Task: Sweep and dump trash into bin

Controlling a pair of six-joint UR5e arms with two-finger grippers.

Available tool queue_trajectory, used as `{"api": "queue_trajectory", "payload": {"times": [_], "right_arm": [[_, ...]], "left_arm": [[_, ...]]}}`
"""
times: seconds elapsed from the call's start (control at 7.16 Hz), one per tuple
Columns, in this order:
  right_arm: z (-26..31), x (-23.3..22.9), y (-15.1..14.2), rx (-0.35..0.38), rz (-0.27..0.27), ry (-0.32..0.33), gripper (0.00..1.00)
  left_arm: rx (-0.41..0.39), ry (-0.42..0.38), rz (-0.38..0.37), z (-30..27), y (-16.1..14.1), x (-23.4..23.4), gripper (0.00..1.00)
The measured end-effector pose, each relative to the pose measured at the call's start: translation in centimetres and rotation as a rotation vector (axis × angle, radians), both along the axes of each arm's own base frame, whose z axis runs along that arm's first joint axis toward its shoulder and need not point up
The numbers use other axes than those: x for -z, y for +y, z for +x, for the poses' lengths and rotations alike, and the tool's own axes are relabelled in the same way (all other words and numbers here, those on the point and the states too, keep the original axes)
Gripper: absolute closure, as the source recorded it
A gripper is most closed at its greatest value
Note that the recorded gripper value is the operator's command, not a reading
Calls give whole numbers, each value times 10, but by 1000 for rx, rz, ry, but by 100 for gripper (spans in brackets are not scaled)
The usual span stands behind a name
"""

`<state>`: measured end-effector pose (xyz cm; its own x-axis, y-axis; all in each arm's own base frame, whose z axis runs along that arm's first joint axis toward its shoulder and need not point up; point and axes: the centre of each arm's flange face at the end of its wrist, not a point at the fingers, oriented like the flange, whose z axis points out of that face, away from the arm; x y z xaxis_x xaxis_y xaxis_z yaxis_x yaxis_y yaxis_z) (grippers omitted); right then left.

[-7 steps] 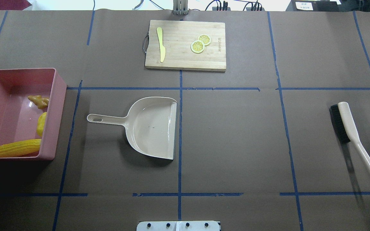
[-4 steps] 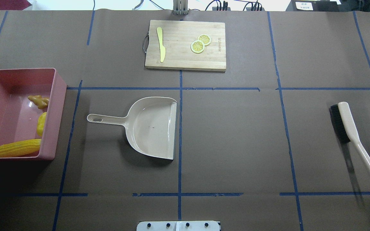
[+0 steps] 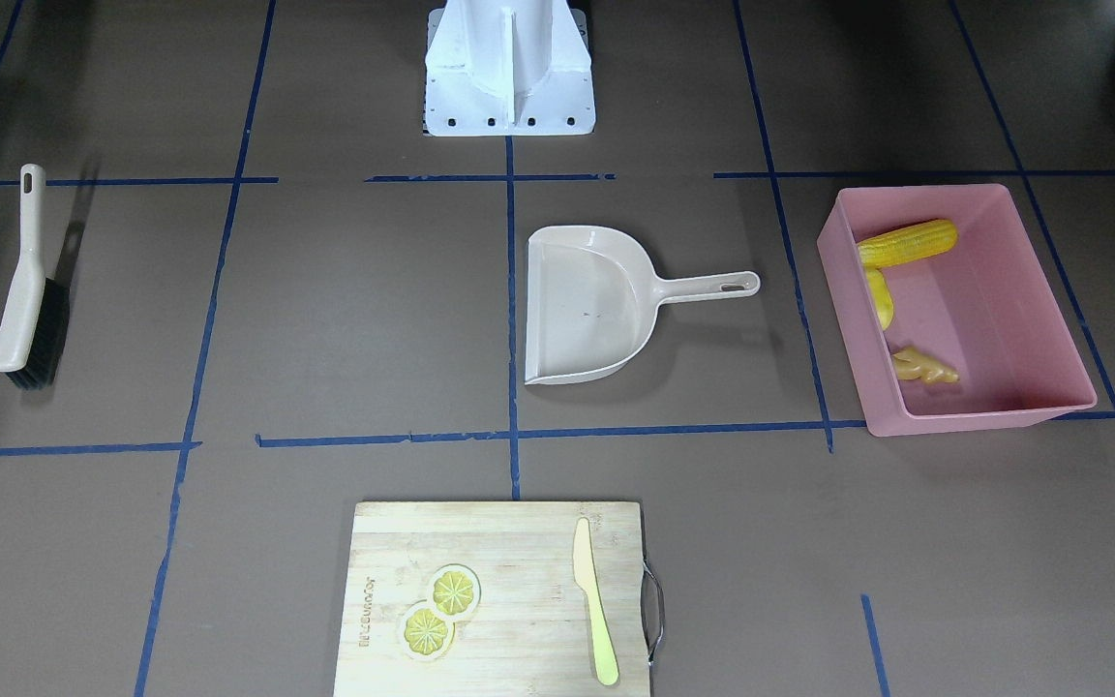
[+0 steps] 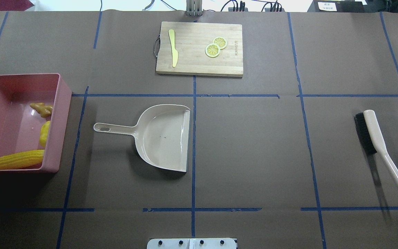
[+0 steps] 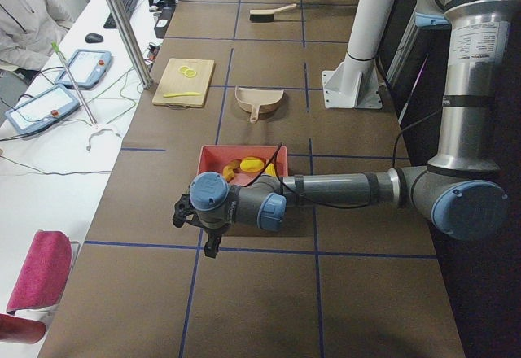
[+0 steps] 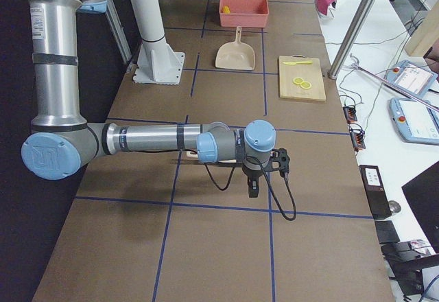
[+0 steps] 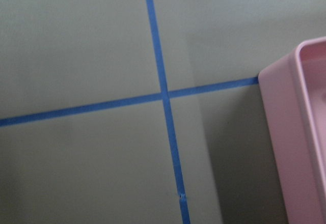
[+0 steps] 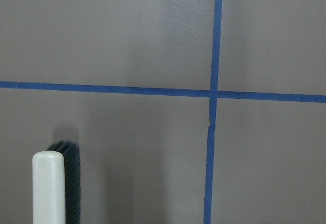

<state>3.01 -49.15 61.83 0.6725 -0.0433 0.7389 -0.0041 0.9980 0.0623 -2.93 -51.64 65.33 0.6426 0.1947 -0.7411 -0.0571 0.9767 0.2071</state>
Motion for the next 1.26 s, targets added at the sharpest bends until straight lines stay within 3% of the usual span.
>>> {"api": "queue_trajectory", "payload": {"times": [0.7,1.26], "right_arm": [[4,-2,1,-6,2,5,0],[3,2,-2,-5,12,6,0]], "left_arm": [[-4,1,-40,2,1,-3,0],[-5,4,-30,2,3,3,0]]}}
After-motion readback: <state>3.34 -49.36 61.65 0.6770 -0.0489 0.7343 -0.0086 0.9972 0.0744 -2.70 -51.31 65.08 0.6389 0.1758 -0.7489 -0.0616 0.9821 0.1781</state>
